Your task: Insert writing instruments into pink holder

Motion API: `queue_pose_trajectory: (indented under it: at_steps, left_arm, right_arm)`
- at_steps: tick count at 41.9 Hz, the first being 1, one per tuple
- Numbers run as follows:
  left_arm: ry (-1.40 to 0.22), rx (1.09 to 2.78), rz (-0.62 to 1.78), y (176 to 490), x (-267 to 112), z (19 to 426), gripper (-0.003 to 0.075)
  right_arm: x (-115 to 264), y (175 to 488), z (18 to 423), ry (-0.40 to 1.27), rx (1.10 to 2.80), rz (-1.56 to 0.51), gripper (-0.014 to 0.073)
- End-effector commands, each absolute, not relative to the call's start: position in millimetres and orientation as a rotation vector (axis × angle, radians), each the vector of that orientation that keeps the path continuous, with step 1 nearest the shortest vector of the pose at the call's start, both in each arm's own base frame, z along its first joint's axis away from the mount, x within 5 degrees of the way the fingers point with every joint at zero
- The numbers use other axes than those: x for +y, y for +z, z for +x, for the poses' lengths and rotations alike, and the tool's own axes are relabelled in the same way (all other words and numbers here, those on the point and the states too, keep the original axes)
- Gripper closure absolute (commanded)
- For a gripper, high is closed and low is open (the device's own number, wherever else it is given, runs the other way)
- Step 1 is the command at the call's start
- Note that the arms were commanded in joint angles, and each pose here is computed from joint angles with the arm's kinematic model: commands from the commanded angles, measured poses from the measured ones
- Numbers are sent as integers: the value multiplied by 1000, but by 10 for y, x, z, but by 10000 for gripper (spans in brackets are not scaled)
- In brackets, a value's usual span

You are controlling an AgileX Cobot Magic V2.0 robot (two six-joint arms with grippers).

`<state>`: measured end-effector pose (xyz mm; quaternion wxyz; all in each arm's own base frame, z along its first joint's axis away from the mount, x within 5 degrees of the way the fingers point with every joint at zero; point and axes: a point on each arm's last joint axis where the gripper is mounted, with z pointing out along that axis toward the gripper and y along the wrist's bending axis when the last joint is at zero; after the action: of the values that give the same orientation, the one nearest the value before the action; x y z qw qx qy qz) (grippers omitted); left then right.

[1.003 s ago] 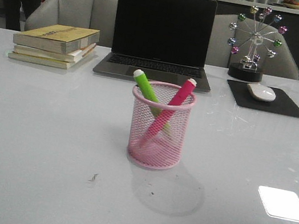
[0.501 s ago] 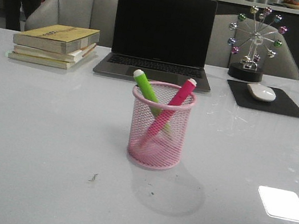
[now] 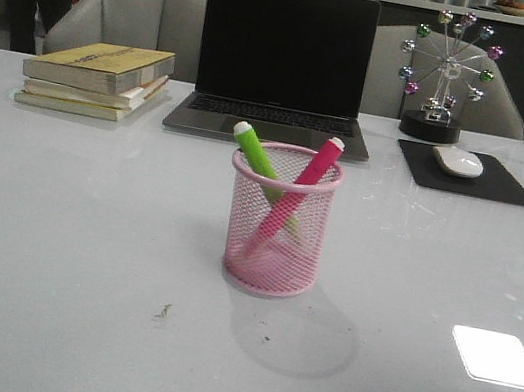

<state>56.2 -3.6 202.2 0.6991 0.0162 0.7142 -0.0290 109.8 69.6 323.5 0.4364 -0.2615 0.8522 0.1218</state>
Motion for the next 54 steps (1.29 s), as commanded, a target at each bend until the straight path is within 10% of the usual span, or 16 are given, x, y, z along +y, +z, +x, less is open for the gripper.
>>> queue_pose_trajectory:
  at_steps: [1,54]
  left_arm:
    - [-80,1439,19,2150,-33,539,621]
    - [-103,1411,38,2165,-48,536,621]
  right_arm:
    - [709,3374,1122,320,2025,-630,538]
    - [705,3368,1104,326,2018,-630,538]
